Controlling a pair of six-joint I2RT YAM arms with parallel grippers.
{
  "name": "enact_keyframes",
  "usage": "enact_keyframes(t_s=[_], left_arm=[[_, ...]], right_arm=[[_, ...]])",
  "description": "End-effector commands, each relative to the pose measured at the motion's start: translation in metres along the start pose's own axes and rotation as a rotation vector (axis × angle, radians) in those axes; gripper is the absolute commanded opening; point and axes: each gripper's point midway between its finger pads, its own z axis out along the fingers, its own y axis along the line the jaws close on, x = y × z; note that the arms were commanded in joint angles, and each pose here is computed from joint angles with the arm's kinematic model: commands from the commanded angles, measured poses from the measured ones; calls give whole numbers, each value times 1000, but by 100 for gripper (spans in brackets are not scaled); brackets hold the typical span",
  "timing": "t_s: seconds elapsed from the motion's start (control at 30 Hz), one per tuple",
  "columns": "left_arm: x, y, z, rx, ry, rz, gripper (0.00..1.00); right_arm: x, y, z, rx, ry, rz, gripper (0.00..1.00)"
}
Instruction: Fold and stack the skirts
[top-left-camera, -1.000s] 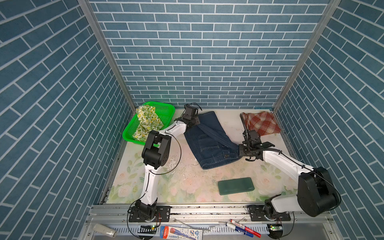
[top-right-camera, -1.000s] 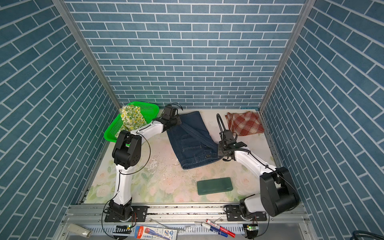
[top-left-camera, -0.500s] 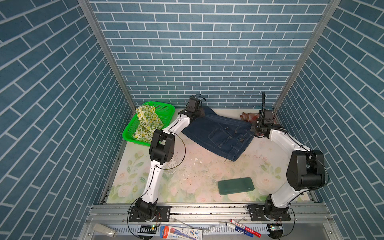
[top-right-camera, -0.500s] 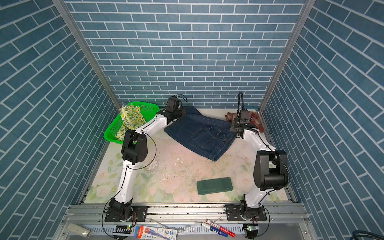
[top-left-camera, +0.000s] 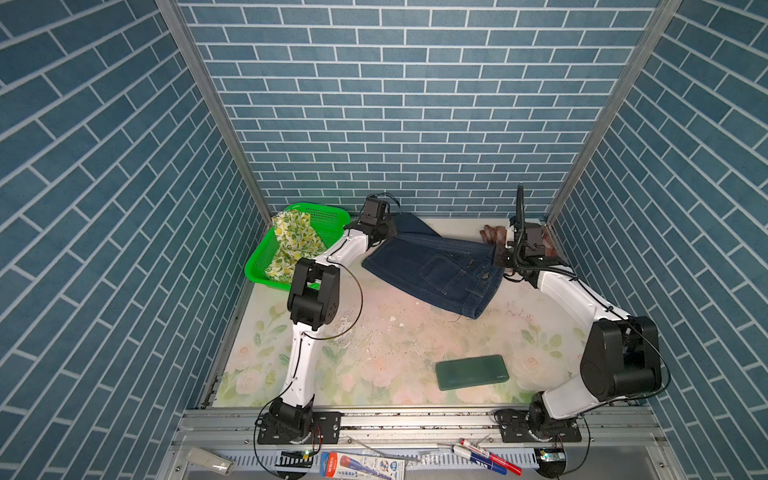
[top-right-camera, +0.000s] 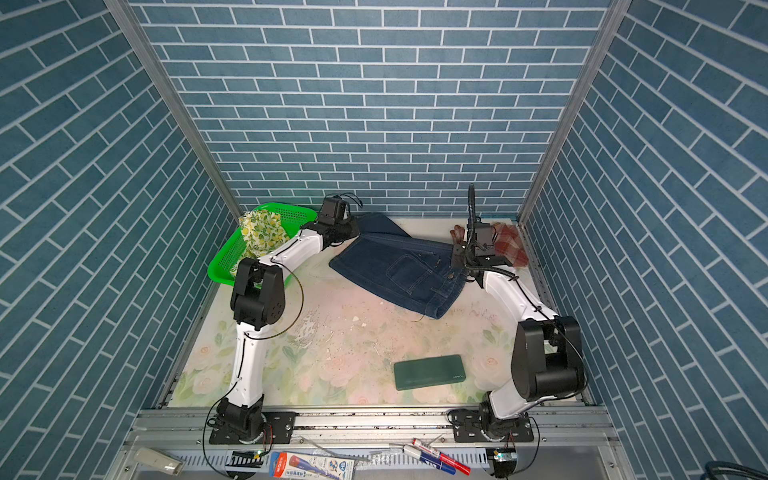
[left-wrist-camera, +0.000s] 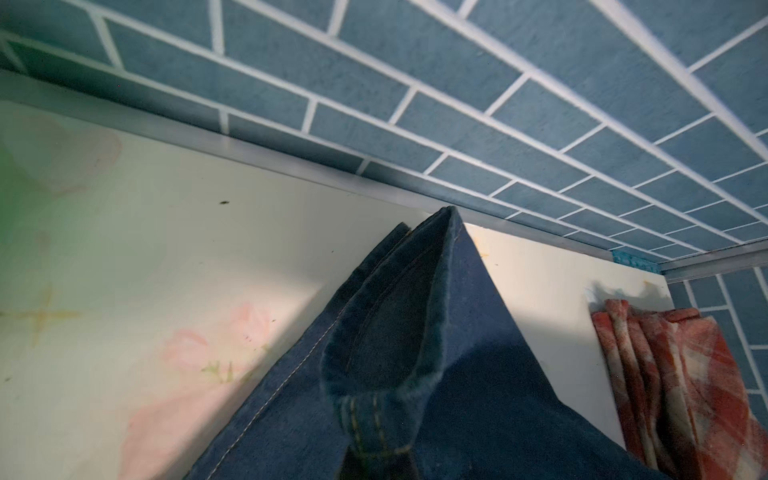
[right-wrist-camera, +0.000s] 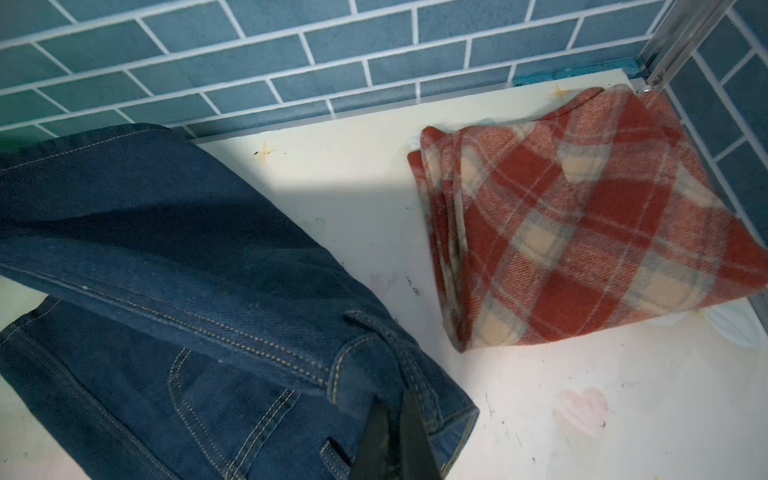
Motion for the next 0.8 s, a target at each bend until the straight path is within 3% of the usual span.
enact_keyframes(t_s=[0.0, 0.43, 0.77], left_arm=[[-29, 13, -27, 8, -85, -5, 0], [28, 60, -30, -26, -29, -110, 0], [64, 80, -32, -60, 22, -147, 0]], right_arm=[[20, 5, -10, 19, 22, -66, 0], [116, 28, -17, 16, 213, -103, 0], [165, 30, -8, 17, 326, -102, 0]])
